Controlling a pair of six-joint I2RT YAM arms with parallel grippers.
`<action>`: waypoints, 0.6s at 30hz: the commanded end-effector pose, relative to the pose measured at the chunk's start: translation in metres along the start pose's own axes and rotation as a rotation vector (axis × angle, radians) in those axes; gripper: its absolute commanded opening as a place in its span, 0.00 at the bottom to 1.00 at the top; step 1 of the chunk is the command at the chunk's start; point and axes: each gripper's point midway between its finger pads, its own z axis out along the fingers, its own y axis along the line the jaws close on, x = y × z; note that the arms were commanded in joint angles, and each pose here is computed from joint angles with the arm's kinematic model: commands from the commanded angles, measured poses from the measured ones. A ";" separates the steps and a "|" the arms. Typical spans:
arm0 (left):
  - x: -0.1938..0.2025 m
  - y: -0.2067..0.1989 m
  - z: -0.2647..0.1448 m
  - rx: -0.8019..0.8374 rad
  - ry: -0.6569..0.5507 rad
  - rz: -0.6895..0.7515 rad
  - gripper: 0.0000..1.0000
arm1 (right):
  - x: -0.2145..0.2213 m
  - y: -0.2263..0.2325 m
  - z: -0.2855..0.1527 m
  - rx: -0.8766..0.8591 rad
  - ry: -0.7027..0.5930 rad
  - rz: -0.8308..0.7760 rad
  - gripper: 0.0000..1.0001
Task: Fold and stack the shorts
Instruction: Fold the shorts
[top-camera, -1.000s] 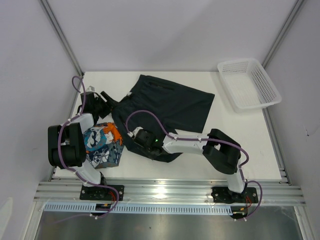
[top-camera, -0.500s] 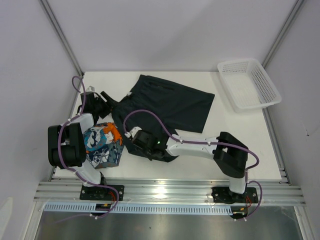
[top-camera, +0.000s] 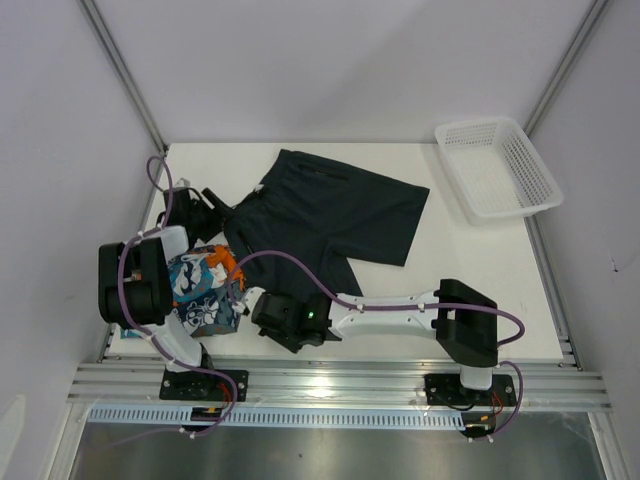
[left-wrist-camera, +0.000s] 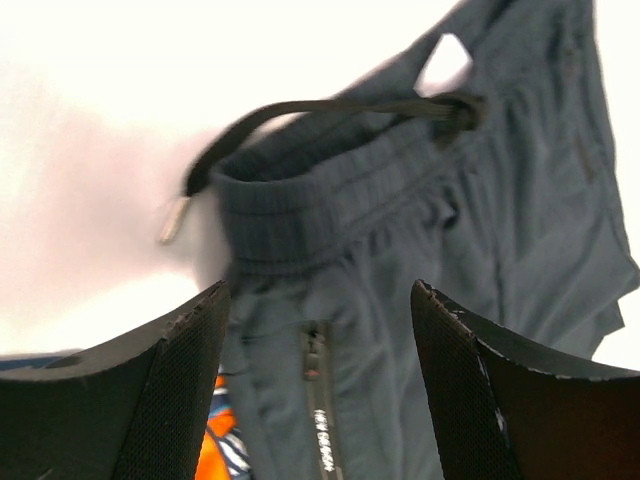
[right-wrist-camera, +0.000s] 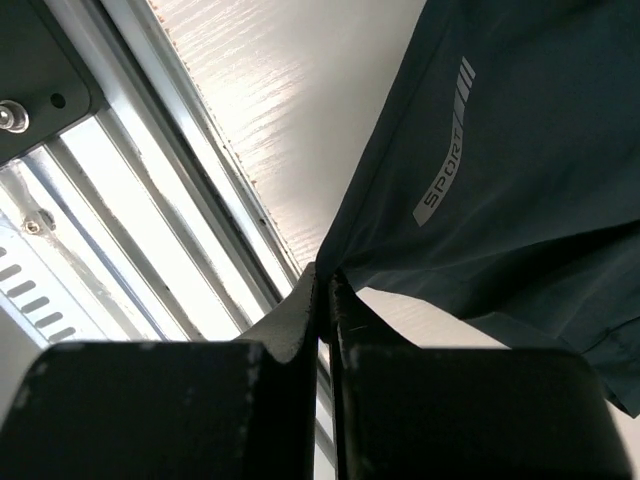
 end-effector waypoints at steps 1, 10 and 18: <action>-0.020 0.007 0.006 -0.017 -0.033 0.015 0.75 | -0.006 0.006 -0.010 -0.023 -0.025 0.004 0.00; -0.017 0.019 0.024 -0.046 -0.002 -0.016 0.74 | -0.003 0.020 -0.016 -0.068 -0.026 -0.027 0.00; -0.017 0.018 0.033 -0.033 0.013 -0.017 0.43 | 0.004 0.026 -0.017 -0.088 -0.024 -0.029 0.00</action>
